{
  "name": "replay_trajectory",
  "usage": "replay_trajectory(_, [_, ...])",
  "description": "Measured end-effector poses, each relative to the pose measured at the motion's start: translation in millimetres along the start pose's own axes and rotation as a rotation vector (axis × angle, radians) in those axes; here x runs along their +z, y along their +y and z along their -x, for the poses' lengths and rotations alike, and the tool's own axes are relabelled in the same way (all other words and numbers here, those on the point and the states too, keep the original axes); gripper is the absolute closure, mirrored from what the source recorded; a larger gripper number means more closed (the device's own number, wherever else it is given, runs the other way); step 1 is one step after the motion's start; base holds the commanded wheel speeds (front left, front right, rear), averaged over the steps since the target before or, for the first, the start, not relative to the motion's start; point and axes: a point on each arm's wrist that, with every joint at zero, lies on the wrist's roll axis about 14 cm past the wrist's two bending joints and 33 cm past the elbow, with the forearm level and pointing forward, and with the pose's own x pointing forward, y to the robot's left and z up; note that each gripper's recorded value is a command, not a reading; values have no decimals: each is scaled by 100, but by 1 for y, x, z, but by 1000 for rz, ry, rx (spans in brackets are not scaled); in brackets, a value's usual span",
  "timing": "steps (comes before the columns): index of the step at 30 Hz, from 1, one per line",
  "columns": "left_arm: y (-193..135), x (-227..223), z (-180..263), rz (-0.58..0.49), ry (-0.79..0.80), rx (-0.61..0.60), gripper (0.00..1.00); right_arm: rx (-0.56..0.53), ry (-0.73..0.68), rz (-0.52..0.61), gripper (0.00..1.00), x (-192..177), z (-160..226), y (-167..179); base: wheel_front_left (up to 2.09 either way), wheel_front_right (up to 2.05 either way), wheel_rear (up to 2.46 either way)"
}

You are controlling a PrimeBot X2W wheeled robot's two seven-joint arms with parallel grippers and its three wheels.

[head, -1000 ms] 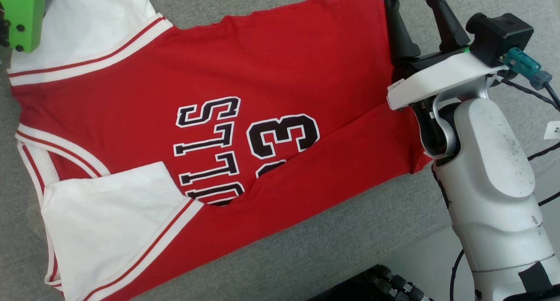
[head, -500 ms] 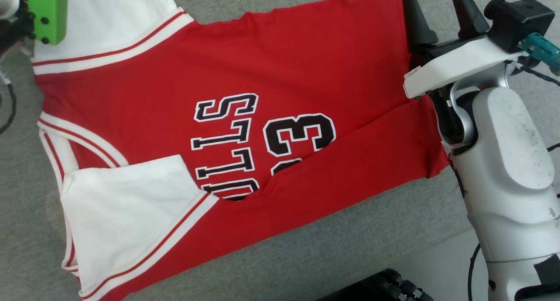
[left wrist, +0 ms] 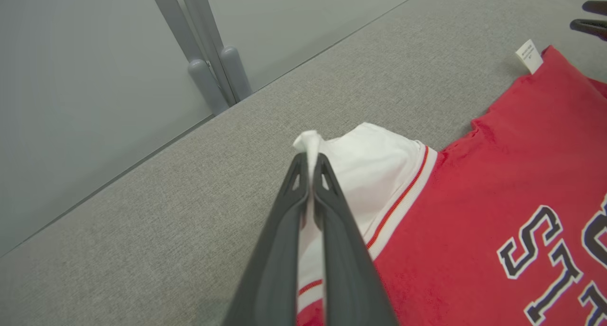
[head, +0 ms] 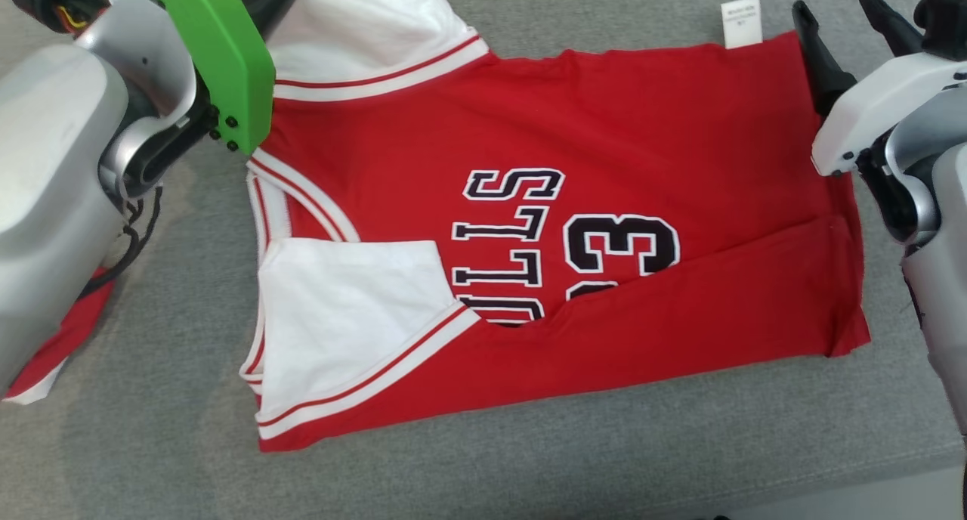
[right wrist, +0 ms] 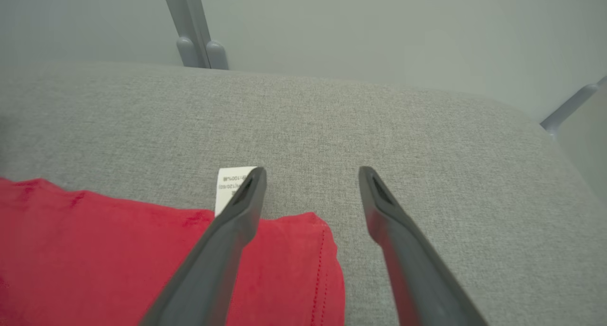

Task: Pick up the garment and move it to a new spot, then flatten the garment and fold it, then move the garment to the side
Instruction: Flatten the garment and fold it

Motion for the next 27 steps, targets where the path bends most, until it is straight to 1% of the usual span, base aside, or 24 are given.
replay_trajectory(5, [5,-4,37,25,-24,45,100,26,103,19,0,-14,-5,2,0,0,0])
replay_trajectory(9, [12,-5,61,32,-33,92,100,55,151,18,0,-19,-8,11,0,0,0])
replay_trajectory(13, [16,-5,78,30,-36,123,100,70,203,54,0,-27,-8,14,0,0,0])
replay_trajectory(18, [16,-4,86,29,-37,136,100,80,223,48,0,-31,-9,17,0,0,0])
replay_trajectory(27, [13,-13,74,41,-20,113,100,96,230,54,0,-36,-21,22,0,0,0])
